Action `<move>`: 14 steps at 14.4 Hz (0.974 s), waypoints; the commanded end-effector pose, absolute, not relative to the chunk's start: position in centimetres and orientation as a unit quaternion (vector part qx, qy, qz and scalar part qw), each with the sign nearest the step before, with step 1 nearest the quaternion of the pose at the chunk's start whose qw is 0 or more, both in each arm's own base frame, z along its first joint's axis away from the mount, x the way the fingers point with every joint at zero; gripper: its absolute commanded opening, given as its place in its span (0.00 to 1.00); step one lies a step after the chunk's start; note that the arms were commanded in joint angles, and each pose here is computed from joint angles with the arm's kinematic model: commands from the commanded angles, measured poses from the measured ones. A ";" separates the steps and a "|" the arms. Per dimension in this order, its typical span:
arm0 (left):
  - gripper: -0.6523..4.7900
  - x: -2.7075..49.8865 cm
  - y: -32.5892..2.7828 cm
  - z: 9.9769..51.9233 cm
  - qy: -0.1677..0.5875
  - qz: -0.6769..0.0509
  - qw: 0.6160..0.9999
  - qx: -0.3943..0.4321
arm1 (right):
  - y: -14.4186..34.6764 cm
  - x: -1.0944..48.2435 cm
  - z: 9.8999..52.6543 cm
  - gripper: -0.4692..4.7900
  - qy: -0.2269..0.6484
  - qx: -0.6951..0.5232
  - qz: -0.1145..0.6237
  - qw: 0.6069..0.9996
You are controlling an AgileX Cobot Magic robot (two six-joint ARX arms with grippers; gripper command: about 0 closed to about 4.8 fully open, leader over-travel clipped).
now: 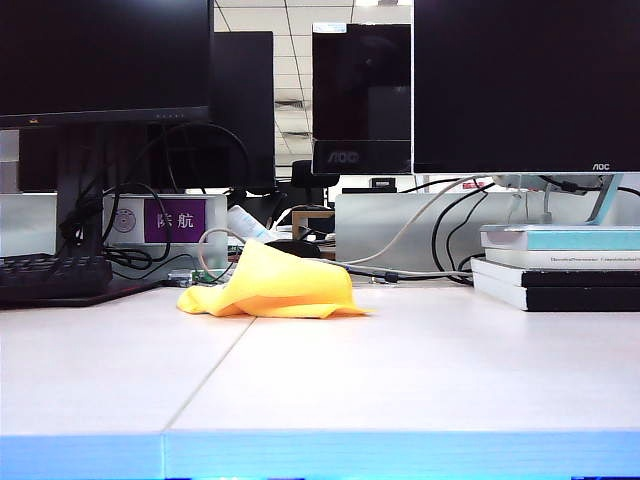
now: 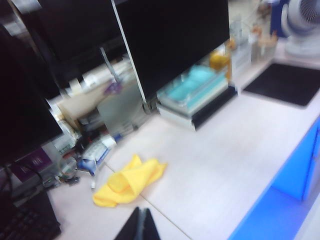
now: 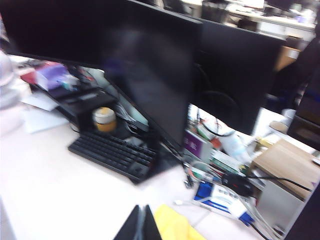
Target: Wipe the table from back to front using the rag.
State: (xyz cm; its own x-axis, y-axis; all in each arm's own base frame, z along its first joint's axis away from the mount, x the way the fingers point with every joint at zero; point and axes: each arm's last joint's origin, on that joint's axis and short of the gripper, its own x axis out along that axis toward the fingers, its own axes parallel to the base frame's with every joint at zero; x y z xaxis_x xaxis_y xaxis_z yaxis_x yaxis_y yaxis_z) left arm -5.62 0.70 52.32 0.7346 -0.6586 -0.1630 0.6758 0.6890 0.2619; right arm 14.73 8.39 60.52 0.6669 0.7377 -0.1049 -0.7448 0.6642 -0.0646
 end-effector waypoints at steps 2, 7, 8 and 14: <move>0.11 -9.1 1.6 46.3 0.075 -0.341 0.934 0.075 | 7.9 13.4 61.0 0.09 0.016 -0.044 0.431 0.901; 0.11 1.5 -1.5 31.7 0.021 -0.269 0.963 -0.008 | 8.3 13.8 60.8 0.09 0.026 -0.042 0.452 0.891; 0.11 2.6 -1.4 30.6 0.024 -0.255 0.966 -0.021 | 8.3 13.8 60.8 0.09 0.026 -0.042 0.455 0.889; 0.11 8.5 -0.3 21.7 0.070 -0.113 0.986 -0.103 | 8.3 13.6 60.8 0.09 0.024 -0.040 0.475 0.879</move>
